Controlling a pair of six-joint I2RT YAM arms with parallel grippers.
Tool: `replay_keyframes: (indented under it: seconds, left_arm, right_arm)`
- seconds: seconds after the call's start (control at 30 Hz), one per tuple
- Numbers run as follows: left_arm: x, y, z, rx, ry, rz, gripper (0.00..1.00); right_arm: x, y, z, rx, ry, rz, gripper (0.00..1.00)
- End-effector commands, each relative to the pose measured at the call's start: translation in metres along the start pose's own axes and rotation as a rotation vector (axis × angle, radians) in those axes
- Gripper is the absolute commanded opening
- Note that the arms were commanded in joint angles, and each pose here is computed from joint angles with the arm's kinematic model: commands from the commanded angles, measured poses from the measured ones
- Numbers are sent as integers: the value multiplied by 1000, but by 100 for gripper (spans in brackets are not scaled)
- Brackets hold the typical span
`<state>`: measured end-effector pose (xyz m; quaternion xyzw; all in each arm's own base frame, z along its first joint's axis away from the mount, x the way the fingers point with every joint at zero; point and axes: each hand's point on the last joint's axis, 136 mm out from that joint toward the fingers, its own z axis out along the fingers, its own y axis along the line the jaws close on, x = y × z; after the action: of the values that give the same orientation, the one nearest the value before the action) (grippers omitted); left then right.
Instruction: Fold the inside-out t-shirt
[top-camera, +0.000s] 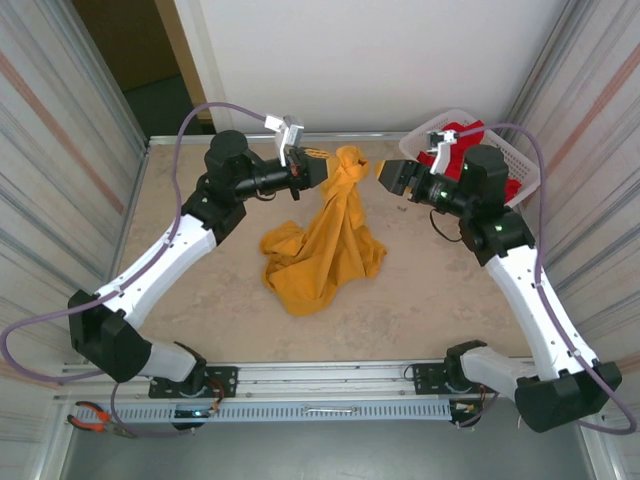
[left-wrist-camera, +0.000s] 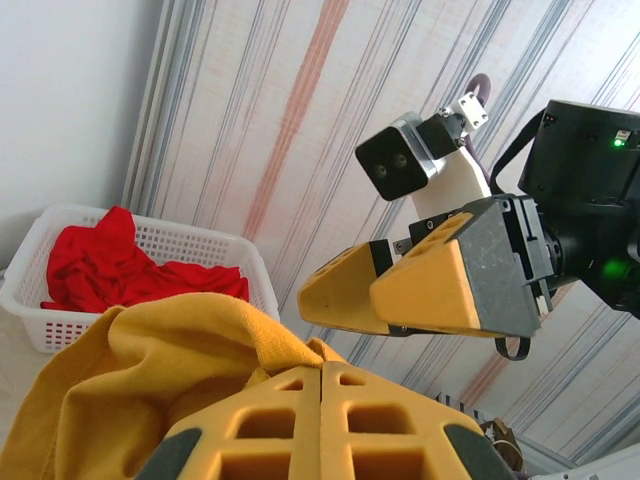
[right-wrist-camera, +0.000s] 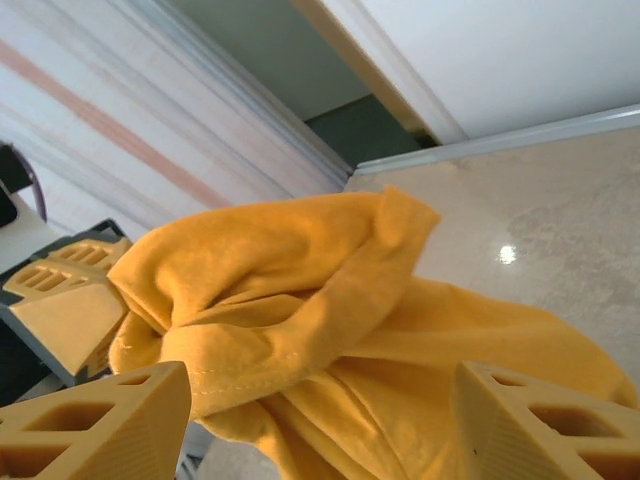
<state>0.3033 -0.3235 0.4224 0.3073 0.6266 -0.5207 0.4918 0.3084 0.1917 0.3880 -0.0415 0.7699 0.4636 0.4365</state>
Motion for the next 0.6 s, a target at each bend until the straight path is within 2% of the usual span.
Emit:
replay_keyframes:
  seconds: [0.0,0.23,0.3,0.4,0.5,0.53,0.57]
  left_arm:
    - [-26,-20,-4,45,-50,76,0]
    - [-25,-22,-1,66,-44,68,0]
    - [-24,-21,-1,66,-41,67,0]
    - [-25,-22,-1,67,-43,66,0]
    - [-26,-20,0,64,-43,64,0]
    - [-25,-19,1,64,-43,62,0]
    - [-26,-19,2,62,-44,60,0]
  right_arm:
    - [2,20,9,-42,50,-102,68]
    - [3,41,28,-70,99,-186,65]
    - [3,40,31,-74,104,-184,61]
    - [6,41,33,-80,111,-183,43]
    - [8,42,32,-83,114,-183,9]
    - [7,42,30,-80,107,-186,0]
    - [5,42,28,-77,100,-189,0]
